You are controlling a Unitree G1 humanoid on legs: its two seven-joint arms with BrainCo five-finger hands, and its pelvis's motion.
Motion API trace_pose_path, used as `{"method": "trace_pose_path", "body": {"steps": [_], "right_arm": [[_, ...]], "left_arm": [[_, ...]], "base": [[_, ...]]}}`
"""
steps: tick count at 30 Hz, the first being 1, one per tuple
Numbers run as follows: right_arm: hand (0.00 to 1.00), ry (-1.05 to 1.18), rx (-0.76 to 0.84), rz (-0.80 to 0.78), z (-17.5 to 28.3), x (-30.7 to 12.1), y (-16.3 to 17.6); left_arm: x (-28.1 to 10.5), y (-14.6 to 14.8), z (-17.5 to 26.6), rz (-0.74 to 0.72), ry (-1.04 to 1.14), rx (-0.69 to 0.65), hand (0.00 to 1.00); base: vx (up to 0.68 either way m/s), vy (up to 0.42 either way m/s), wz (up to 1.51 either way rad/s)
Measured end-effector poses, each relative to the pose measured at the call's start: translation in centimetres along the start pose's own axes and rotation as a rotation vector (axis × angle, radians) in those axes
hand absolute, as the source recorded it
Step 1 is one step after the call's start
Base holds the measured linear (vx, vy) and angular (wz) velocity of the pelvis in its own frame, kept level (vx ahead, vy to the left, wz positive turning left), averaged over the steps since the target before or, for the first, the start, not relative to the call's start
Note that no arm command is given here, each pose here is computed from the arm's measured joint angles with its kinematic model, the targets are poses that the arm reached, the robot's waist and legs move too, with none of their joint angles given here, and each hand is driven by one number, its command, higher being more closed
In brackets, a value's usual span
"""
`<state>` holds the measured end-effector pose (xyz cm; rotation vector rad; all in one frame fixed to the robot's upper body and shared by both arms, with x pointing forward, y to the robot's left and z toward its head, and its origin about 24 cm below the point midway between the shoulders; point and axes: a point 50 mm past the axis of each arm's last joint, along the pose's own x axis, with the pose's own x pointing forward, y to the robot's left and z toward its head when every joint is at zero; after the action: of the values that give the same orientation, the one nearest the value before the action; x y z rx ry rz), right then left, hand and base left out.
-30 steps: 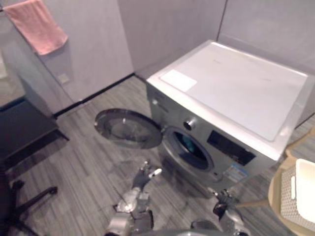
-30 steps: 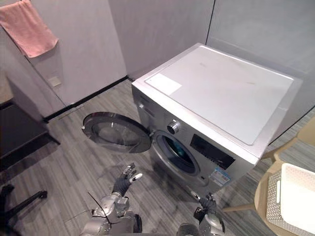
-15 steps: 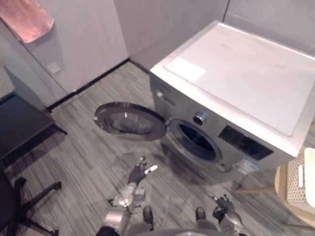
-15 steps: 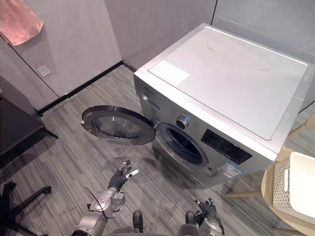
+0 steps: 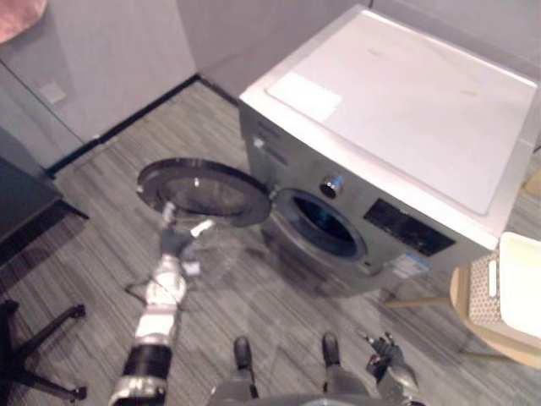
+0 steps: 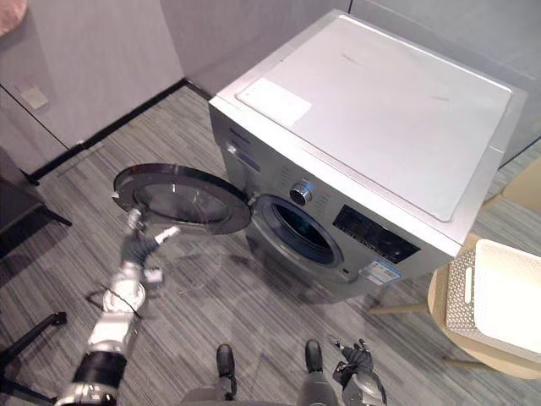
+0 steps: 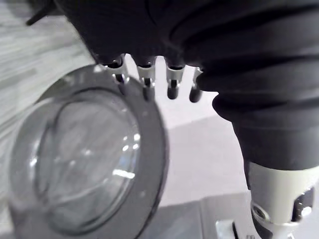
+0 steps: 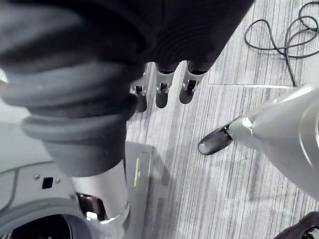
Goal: Pick up the laundry basket with both hands and put the clothes into the washing machine.
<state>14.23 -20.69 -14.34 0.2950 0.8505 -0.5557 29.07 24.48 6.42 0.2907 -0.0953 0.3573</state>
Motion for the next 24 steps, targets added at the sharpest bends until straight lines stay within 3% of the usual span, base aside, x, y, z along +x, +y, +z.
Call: {"method": "trace_pose_path", "body": {"steps": [6,10,15,24], "right_arm": [[0.0,-0.037,-0.024,0.033,1.2,0.3,0.2],[0.0,-0.061,-0.03,0.067,2.0,0.4,0.8],[0.0,-0.11,-0.025,0.13,3.5,0.6,2.4],[0.0,-0.159,-0.002,0.299,4.5,-0.1,5.4]], "left_arm": [[7.7,3.8,6.8,0.205,-0.128,0.065,0.0],[10.6,4.3,10.5,0.267,-0.142,0.042,0.0],[13.2,5.3,15.7,0.307,-0.168,0.061,0.0],[14.5,5.3,25.2,0.274,-0.28,0.265,0.0]], "base": [[0.01,-0.059,-0.14],[0.0,-0.03,-0.06],[-0.03,-0.029,0.0],[-0.07,-0.017,-0.06]]}}
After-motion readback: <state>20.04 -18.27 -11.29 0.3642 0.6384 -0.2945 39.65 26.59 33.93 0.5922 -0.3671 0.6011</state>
